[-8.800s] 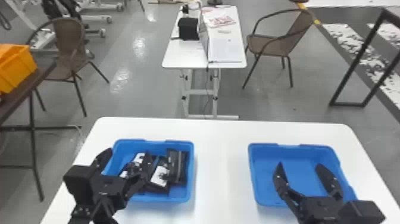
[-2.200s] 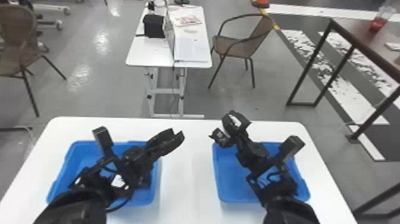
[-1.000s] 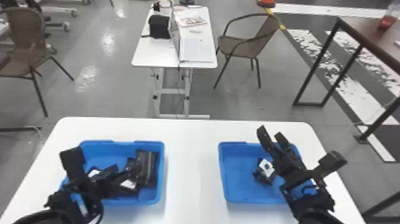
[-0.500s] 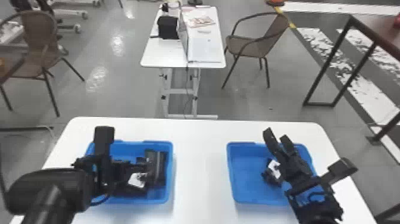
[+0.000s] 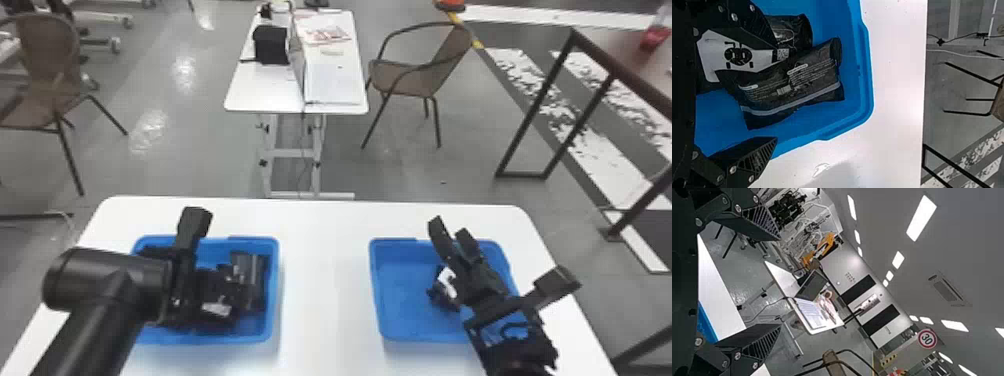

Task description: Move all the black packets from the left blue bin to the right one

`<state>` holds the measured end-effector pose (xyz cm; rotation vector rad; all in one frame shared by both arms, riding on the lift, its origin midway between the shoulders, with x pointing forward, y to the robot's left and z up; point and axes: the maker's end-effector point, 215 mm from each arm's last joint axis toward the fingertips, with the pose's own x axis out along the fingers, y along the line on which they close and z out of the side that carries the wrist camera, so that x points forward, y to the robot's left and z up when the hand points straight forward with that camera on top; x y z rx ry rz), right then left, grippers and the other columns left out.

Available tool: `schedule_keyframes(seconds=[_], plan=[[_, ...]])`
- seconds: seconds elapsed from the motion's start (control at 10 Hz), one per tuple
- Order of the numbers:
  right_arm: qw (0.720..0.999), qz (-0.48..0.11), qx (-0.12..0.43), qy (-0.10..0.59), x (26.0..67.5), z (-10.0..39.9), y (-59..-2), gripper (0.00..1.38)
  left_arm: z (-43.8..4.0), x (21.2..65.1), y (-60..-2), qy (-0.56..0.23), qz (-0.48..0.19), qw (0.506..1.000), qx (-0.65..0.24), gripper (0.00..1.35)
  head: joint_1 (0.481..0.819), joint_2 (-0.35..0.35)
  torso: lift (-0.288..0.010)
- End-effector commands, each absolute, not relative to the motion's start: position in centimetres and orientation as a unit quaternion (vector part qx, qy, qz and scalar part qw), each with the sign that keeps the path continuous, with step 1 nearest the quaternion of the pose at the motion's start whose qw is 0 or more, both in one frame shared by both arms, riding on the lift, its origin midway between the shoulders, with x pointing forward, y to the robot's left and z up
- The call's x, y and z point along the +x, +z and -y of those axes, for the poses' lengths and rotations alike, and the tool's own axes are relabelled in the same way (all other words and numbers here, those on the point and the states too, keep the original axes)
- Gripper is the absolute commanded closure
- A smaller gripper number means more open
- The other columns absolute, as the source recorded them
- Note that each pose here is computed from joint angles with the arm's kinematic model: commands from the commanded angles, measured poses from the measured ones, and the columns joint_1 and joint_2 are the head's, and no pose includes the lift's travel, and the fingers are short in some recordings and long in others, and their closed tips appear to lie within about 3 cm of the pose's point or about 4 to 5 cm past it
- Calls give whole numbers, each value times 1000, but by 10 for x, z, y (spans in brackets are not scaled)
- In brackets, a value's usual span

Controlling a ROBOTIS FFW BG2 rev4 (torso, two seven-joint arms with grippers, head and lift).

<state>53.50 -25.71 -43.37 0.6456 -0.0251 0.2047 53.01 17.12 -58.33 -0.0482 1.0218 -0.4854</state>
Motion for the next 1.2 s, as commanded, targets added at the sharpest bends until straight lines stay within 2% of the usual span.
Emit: schedule_keyframes(seconds=[0.0,0.1,0.3,0.4,0.5,0.6,0.7,0.9,1.1], plan=[[942,12,321,100,533,257,-436,252,-182,532,-588,-213,-496,842,11,656,695,-90,0],[941,12,323,99,532,258,-436,252,-184,536,-589,-211,-496,842,29,826,695,-86,0],[940,13,325,100,531,257,-436,252,-185,541,-596,-222,-503,833,62,848,695,-76,0],[940,13,325,101,531,256,-436,252,-182,548,-594,-231,-489,838,77,961,695,-75,0],[940,13,325,102,531,256,-436,252,-173,564,-581,-258,-449,851,93,961,695,-75,0],[940,12,325,102,530,256,-437,252,-171,563,-578,-270,-445,849,89,987,695,-79,0],[939,11,327,105,531,252,-437,252,-172,558,-574,-290,-444,844,78,1090,695,-86,0],[937,11,329,120,531,238,-433,252,-186,544,-553,-311,-409,856,55,1108,695,-86,0],[934,11,328,139,528,226,-428,252,-179,517,-526,-376,-354,856,12,1108,695,-62,0]])
